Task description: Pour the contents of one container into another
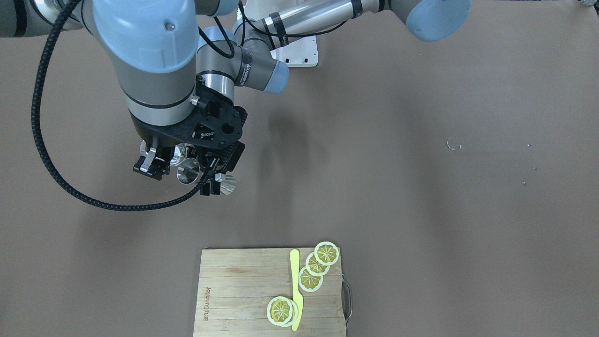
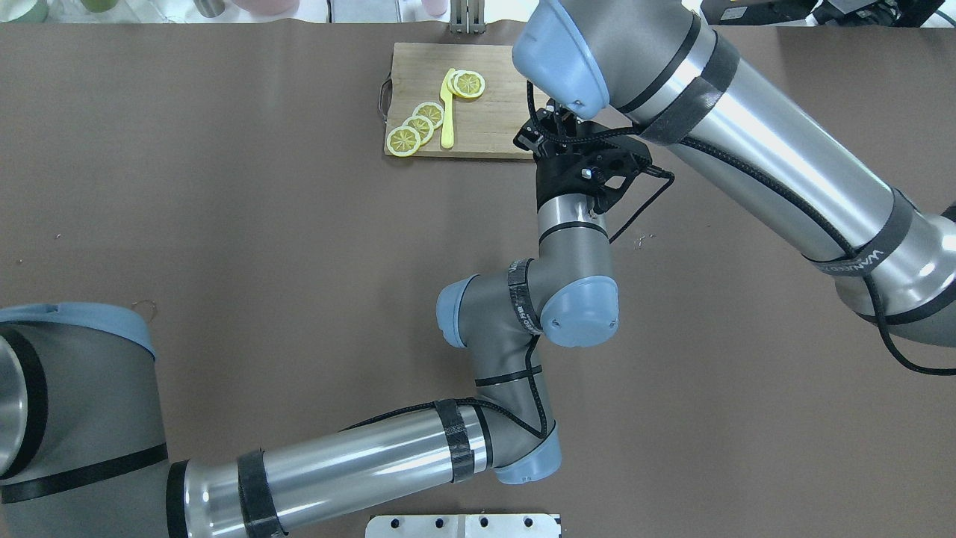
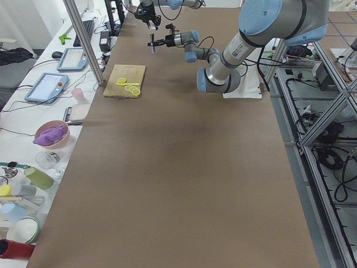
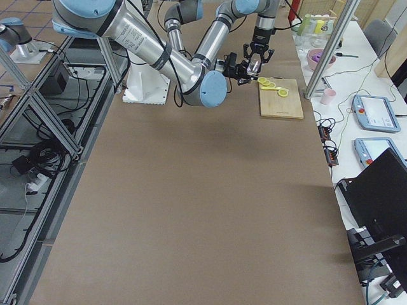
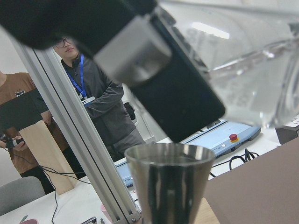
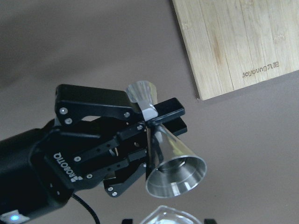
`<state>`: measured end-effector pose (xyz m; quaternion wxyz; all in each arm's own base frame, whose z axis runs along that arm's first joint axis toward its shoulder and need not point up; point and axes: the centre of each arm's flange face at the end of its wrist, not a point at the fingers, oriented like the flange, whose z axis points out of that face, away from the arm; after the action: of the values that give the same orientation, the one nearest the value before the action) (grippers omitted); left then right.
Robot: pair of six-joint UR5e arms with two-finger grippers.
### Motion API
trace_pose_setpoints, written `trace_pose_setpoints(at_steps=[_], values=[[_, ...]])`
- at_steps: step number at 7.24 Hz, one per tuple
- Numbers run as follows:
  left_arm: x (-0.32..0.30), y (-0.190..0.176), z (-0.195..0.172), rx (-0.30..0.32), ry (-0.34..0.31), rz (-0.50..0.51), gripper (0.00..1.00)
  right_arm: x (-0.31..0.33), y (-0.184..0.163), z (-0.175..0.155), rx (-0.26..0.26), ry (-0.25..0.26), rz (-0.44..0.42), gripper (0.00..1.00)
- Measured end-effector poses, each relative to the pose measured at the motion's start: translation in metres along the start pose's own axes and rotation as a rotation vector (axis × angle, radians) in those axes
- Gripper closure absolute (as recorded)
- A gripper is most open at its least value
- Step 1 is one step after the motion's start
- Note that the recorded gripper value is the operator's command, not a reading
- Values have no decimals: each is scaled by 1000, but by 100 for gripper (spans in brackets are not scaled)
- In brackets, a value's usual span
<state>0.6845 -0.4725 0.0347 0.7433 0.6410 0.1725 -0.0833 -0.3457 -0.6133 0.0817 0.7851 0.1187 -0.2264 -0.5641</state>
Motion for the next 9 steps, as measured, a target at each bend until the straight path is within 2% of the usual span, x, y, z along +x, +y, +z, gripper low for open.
trace_pose_setpoints(at_steps=[2, 9], values=[[0, 1, 0, -1, 0, 1, 100, -2, -6, -2, -30, 8, -12, 100], [-1, 0, 1, 0, -2, 0, 100, 2, -22, 6, -86, 0, -45, 100]])
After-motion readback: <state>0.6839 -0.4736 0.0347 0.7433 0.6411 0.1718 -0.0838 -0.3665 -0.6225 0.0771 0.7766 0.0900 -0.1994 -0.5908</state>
